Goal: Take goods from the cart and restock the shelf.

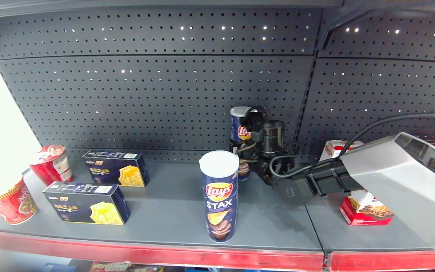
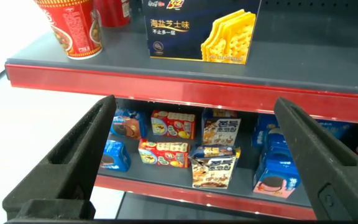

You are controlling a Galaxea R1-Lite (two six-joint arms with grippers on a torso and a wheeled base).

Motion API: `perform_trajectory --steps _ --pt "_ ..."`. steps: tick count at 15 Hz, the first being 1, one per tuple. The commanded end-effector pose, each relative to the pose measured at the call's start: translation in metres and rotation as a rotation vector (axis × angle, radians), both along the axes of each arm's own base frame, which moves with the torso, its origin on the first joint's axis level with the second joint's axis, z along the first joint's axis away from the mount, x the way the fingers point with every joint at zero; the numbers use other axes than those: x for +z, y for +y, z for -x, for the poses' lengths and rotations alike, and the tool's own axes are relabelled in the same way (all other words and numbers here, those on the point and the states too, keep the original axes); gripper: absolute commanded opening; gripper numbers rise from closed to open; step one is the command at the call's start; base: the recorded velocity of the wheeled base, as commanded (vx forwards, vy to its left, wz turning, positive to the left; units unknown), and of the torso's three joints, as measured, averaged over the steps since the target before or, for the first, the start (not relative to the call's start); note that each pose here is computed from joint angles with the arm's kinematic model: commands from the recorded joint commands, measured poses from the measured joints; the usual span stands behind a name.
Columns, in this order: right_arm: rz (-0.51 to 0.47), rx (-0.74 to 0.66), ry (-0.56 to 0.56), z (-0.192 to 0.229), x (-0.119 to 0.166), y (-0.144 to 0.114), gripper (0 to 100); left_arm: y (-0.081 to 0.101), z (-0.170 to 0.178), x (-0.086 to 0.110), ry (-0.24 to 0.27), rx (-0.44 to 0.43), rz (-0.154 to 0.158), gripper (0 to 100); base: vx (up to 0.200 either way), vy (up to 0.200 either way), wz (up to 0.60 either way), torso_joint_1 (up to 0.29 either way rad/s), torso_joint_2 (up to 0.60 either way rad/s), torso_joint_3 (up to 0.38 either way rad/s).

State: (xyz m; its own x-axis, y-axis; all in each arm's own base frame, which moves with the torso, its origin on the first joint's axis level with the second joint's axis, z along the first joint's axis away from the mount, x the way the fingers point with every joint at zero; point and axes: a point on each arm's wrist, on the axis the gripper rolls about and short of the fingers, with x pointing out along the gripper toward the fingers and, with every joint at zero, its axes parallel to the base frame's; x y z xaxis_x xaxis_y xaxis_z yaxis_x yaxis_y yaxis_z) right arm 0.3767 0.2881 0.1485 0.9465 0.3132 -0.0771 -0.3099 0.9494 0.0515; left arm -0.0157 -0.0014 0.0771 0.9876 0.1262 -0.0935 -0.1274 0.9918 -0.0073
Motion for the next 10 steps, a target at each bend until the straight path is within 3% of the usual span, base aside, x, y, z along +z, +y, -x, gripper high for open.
perform_trajectory --steps 1,10 --pt "0.005 0.0 0.007 -0.007 -0.011 0.005 0 0.0 0.0 0.0 0.001 0.002 0.0 100 0.0 0.0 0.0 0.0 0.0 0.0" --pt "-0.005 -0.006 -0.013 -0.021 -0.019 0.011 0 0.0 0.0 0.0 0.001 0.002 0.0 100 0.0 0.0 0.0 0.0 0.0 0.0"
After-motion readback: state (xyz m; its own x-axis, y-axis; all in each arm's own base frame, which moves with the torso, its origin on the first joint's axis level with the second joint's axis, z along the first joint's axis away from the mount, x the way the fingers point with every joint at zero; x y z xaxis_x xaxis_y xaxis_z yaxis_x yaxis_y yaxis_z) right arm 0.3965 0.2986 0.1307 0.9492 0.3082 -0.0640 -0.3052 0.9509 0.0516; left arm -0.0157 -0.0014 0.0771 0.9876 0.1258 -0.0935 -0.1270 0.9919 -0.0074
